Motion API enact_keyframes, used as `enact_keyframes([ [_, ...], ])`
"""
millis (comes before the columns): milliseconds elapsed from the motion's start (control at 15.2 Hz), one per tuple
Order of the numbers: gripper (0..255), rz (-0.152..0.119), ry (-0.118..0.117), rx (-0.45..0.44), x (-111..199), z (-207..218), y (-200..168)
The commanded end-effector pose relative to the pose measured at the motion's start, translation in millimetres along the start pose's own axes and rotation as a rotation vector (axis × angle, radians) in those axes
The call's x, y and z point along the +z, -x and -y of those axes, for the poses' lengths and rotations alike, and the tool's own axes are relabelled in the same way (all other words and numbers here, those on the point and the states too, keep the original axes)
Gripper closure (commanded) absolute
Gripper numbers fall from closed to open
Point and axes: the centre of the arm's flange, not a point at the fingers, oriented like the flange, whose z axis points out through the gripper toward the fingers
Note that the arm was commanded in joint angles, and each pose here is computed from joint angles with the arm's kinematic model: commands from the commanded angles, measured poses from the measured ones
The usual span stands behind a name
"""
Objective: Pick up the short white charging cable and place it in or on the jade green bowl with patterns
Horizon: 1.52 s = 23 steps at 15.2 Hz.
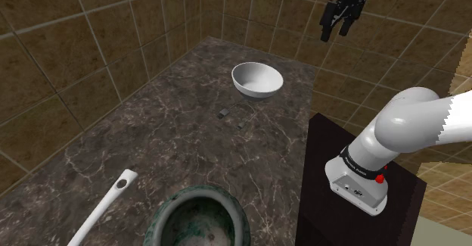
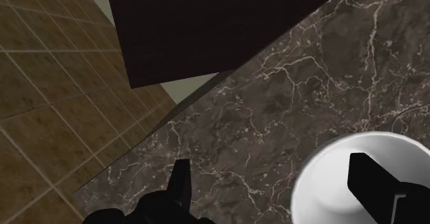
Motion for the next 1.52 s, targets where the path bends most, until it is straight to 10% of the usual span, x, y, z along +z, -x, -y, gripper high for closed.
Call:
enact_keyframes([
  [0,0,0.000,0.000,0.000,0,0,0],
  [1452,0,-0.055,-0.038,-0.013,142,239,-55],
])
